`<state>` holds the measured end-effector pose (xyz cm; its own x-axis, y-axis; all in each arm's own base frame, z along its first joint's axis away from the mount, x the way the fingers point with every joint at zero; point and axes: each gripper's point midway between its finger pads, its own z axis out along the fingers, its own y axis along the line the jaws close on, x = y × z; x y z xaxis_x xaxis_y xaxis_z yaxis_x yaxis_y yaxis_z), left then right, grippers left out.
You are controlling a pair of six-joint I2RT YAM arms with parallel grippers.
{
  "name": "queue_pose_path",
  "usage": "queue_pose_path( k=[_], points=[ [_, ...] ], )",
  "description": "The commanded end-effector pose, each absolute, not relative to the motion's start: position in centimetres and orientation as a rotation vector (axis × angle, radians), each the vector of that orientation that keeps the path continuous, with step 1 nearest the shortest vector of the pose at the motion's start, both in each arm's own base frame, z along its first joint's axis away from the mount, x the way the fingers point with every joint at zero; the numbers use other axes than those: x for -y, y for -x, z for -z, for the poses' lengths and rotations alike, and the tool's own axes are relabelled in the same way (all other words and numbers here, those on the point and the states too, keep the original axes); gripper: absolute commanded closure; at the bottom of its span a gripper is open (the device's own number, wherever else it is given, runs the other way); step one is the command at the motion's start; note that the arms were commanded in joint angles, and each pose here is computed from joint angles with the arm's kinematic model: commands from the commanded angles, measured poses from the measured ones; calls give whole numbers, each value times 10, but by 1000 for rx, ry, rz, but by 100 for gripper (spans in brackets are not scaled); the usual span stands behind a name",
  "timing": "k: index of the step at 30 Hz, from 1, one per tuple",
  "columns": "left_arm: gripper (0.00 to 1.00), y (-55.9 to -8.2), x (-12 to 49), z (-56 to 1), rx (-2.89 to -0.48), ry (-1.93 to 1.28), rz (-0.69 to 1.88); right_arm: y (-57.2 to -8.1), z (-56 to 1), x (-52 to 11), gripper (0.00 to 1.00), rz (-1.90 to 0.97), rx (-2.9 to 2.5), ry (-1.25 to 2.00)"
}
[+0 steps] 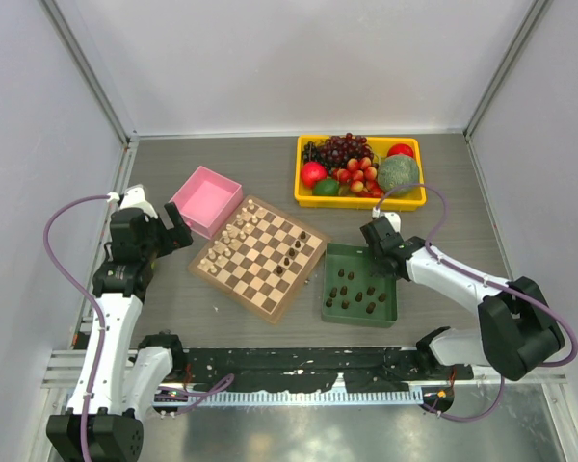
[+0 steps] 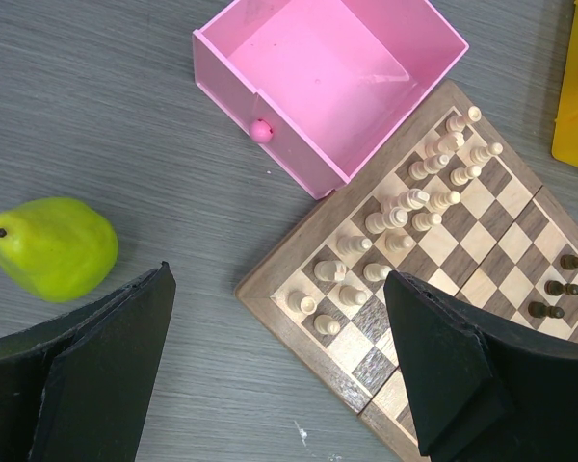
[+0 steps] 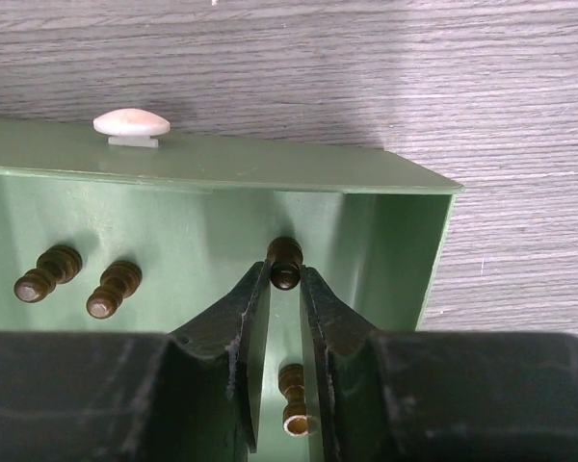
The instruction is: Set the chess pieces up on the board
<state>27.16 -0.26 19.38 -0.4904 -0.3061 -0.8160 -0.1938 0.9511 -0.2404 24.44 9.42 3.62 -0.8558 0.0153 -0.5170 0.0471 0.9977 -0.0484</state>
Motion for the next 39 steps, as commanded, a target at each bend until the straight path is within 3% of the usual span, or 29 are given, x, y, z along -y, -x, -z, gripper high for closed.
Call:
queue_pose_path(
  k=[1, 11, 21, 28, 33, 39],
  points=[
    [1, -278, 4, -214, -2043, 352, 164, -262, -51, -99, 76, 59, -2538, -57],
    [1, -277, 4, -214, -2044, 350, 165, -265, -58, -104, 80, 21, -2526, -35],
    [1, -277, 5, -214, -2044, 347, 170, -278, -141, -141, 80, -139, -2357, 86],
    [1, -276, 5, -215, -2042, 345, 170, -257, -175, -250, 80, -342, -2274, 283],
    [1, -277, 5, -215, -2040, 346, 172, -237, -158, -333, 80, -420, -2287, 462],
    [1, -276, 5, -217, -2034, 346, 171, -220, -142, -380, 80, -415, -2295, 611]
  ],
)
